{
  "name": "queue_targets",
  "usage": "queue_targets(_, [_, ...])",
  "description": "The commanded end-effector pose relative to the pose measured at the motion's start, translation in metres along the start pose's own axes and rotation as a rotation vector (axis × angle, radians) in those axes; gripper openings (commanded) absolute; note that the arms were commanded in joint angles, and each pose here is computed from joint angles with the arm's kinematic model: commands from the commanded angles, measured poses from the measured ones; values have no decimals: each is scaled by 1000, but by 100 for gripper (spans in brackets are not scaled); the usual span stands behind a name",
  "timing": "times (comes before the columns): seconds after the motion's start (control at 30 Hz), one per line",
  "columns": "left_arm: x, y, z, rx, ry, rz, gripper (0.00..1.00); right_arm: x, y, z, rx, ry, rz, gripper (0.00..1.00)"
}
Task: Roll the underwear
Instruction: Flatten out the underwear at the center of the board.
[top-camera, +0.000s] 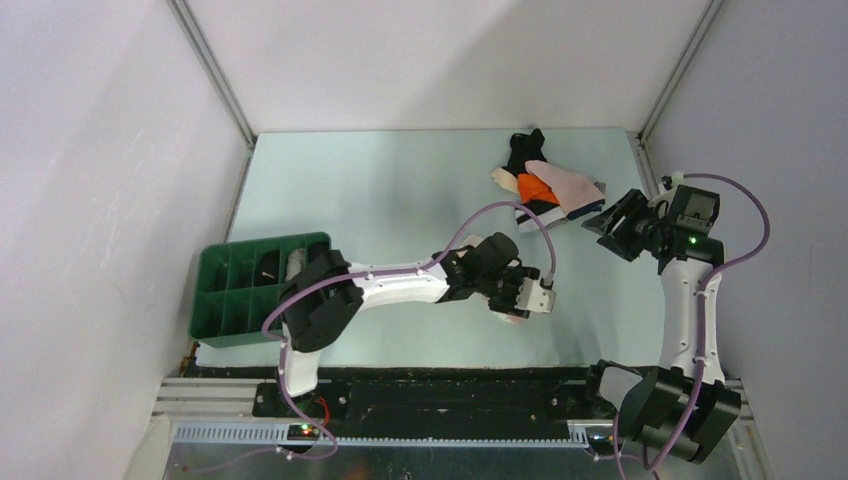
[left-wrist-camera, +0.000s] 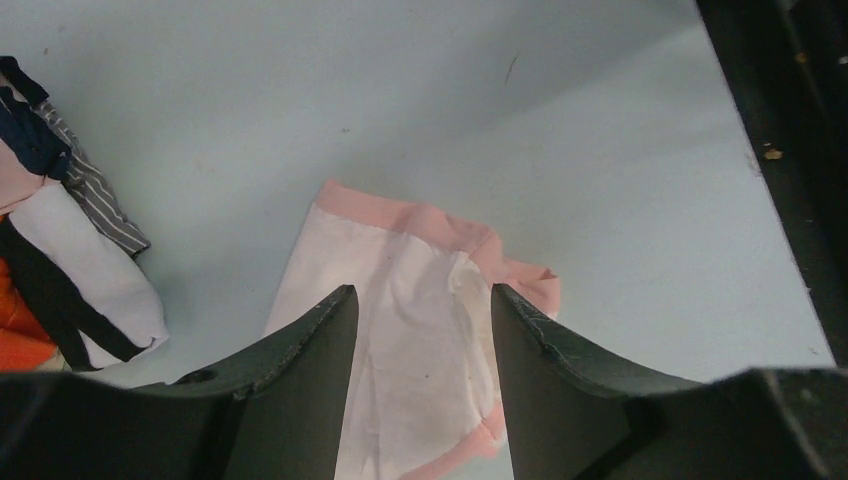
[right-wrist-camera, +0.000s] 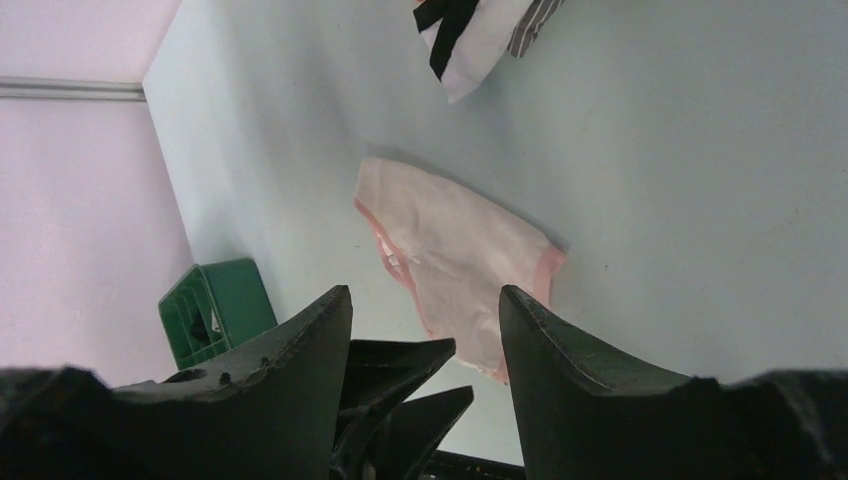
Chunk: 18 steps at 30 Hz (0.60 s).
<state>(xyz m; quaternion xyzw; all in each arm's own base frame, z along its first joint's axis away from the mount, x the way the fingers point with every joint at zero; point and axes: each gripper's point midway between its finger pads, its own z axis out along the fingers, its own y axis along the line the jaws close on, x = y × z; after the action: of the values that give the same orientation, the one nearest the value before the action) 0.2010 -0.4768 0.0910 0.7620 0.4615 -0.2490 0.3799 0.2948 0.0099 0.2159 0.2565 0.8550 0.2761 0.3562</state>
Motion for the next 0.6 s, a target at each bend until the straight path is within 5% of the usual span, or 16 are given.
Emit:
queue_targets(0.0, [3, 15, 10, -58, 27, 79, 58, 3, 10, -5, -61, 0, 10, 60])
queue_targets(0.17, [17, -20, 17, 111, 57, 122, 58, 7, 8, -2, -63, 16, 29, 59])
queue_targets(0.57, [2, -9, 34, 68, -2, 65, 60, 14, 7, -1, -70, 51, 40, 59])
